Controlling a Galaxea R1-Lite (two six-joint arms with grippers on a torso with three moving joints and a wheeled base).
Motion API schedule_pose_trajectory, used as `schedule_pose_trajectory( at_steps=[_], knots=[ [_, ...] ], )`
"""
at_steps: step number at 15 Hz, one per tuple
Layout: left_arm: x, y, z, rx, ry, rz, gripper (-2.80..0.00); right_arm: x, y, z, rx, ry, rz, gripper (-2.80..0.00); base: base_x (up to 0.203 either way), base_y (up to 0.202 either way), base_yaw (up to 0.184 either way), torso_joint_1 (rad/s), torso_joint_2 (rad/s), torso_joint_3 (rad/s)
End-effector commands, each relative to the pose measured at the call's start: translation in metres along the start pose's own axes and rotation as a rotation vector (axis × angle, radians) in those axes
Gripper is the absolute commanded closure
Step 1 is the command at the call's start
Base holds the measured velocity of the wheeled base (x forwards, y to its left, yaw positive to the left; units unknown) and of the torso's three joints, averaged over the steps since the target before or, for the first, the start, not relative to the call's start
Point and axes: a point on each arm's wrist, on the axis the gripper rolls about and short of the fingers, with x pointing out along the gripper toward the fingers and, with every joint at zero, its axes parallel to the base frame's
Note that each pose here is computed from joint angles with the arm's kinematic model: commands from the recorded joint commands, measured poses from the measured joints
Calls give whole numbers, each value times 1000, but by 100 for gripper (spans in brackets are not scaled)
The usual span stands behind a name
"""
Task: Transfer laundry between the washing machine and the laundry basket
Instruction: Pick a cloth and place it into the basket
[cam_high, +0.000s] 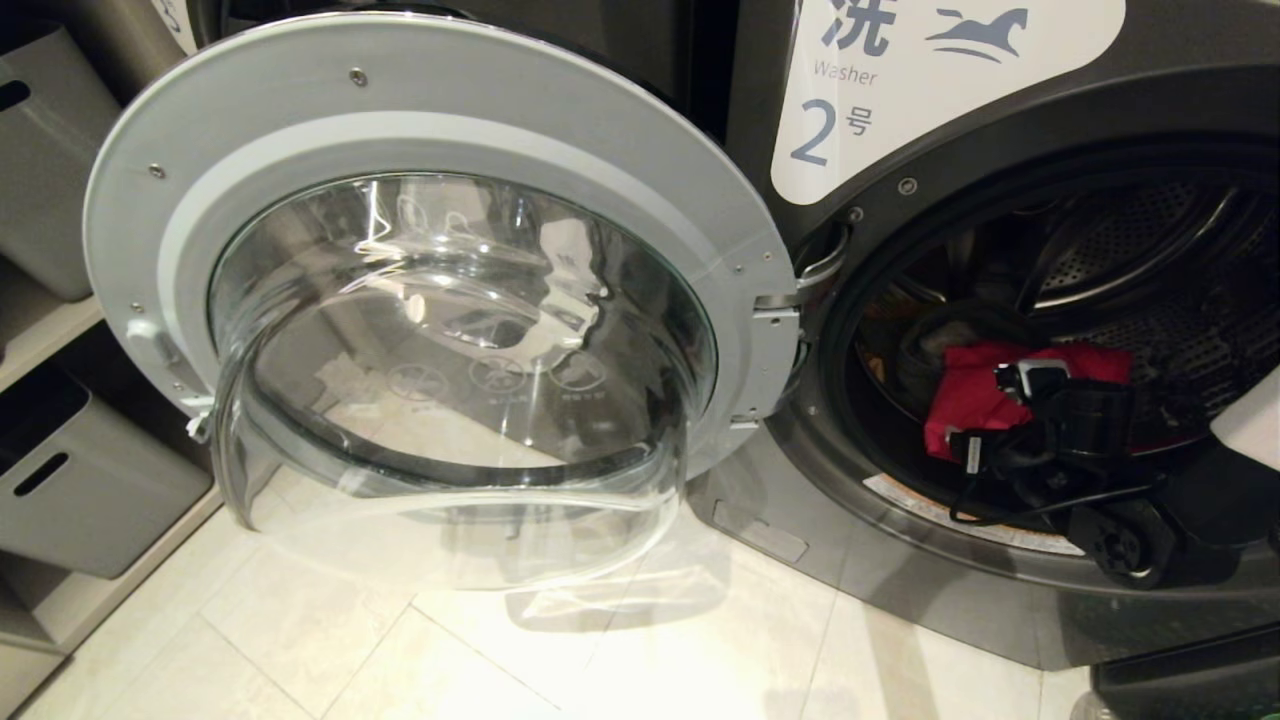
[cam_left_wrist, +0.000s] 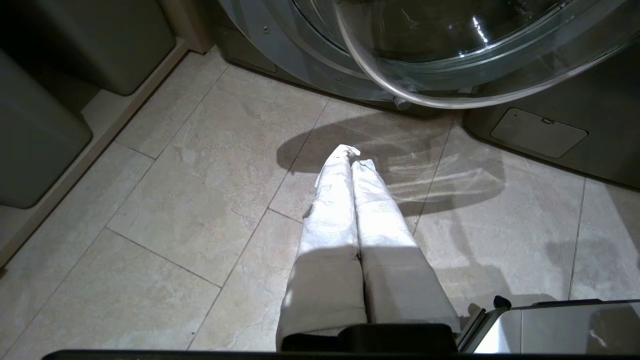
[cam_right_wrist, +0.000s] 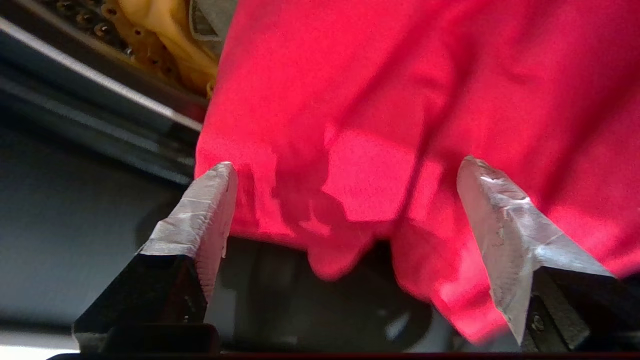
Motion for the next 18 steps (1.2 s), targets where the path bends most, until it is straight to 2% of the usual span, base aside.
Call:
schedule_pose_trajectory(
  at_steps=[1, 5, 6, 7, 13, 18],
  knots=[
    [0, 0, 0, 0, 0, 0, 0, 13, 4, -9, -5, 10, -3, -280, 0, 0, 0, 0, 0, 0],
    [0, 0, 0, -1, 0, 0, 0, 34, 7, -5, -20, -24, -14, -280, 0, 0, 0, 0, 0, 0],
    [0, 0, 0, -1, 0, 0, 0, 38, 6, -2, -20, -30, -19, -203, 0, 0, 0, 0, 0, 0],
    [0, 0, 0, -1, 0, 0, 0, 40, 5, -2, -22, -18, -22, 0, 0, 0, 0, 0, 0, 0],
    [0, 0, 0, -1, 0, 0, 0, 41, -8, 14, -12, -23, -51, 0, 0, 0, 0, 0, 0, 0],
    [0, 0, 0, -1, 0, 2, 0, -4, -14, 13, -16, -15, -32, 0, 0, 0, 0, 0, 0, 0]
  ],
)
